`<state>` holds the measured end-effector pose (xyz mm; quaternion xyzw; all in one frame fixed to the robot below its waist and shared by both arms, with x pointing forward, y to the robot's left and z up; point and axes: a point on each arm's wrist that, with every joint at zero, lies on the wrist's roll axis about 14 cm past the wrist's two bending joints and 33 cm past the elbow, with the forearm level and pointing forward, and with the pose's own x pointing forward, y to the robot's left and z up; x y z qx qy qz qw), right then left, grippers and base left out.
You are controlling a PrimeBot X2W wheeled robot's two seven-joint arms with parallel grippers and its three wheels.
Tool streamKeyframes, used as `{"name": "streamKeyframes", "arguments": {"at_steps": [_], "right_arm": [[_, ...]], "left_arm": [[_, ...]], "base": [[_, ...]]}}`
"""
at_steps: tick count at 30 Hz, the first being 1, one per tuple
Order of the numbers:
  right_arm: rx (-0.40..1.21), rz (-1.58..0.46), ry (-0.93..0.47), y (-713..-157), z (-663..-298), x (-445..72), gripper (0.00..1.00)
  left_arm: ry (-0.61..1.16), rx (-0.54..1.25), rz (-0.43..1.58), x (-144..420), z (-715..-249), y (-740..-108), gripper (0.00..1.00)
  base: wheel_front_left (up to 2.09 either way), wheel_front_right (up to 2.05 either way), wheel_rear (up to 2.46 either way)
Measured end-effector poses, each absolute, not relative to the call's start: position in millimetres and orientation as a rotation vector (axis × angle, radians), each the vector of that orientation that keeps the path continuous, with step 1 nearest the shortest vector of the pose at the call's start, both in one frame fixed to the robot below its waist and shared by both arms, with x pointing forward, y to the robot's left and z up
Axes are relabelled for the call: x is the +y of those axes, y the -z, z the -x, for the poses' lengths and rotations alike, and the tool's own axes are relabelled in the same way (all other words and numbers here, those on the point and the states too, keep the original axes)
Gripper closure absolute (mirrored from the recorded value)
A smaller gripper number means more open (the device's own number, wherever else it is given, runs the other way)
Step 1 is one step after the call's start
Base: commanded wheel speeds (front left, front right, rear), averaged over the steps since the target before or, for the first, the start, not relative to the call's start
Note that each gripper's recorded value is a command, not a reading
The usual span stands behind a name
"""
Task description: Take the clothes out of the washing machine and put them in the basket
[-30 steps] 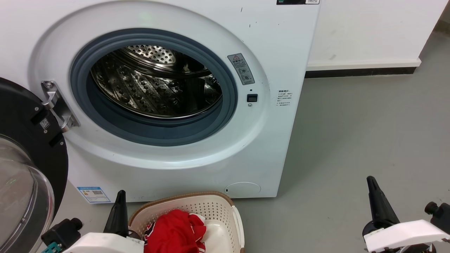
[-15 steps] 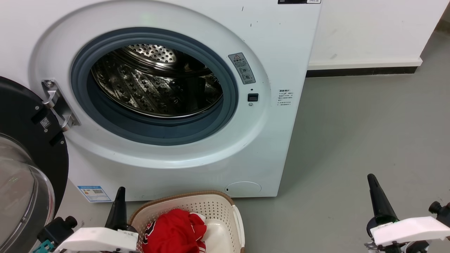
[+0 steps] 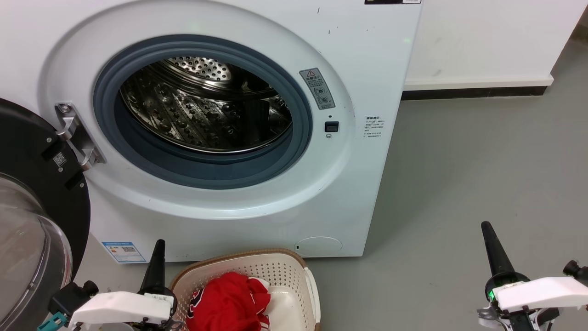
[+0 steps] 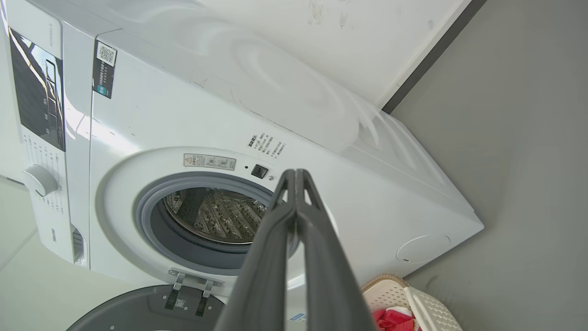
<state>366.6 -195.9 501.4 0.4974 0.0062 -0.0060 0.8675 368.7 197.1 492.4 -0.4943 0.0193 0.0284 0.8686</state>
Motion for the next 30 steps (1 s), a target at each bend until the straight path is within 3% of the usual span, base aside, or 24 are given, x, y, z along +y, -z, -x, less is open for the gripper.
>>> {"name": "streamKeyframes", "arguments": {"at_steps": [30], "right_arm": [[0.013, -1.334, 0.016, -502.5, -377.9, -198.6, 1.0]], "left_arm": [[-0.04, 0.032, 1.331, 198.5, -379.4, -497.1, 1.0]], "base": [[0.0, 0.0, 0.0]]}}
